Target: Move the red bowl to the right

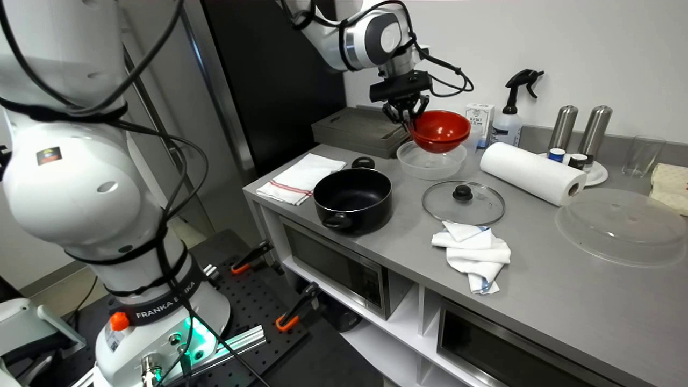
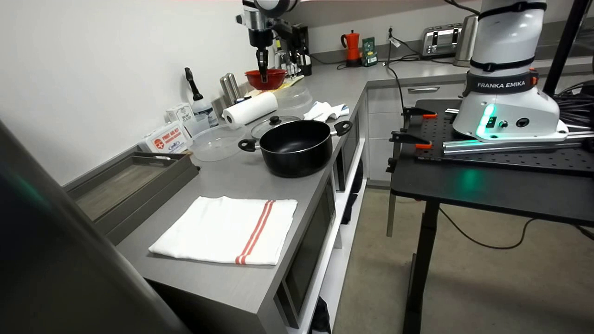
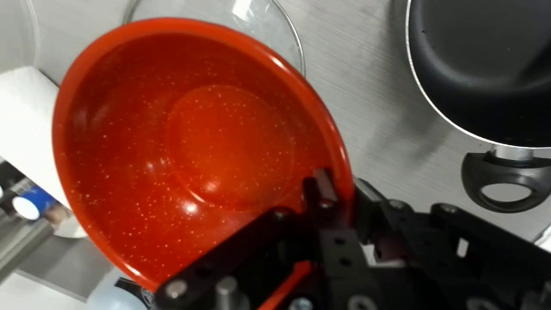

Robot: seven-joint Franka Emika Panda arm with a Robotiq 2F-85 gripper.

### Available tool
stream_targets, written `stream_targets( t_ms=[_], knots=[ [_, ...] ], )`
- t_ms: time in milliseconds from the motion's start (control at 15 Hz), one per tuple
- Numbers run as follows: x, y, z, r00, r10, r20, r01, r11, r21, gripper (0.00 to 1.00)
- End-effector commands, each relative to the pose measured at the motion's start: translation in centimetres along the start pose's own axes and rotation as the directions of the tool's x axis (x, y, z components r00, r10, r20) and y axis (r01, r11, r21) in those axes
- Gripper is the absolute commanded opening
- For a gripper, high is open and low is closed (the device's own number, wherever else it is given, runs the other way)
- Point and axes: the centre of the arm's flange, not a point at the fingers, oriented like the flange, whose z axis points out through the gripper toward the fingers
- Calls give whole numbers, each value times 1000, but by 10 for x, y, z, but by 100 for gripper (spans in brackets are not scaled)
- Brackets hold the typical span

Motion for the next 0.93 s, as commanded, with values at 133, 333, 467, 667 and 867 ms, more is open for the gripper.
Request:
stream_targets(
  t_ms=[133,333,467,667,867],
  knots=[
    [-53,73,6,968,249,1,-249,968,0,2],
    [-83,107,19,934,355,33,-354,935,-17,2],
    [-100,126,29,905,422,54,-422,906,-23,2],
    [-125,148,46,856,510,84,-509,860,-36,2],
    [-145,164,66,808,579,113,-576,815,-60,2]
  ],
)
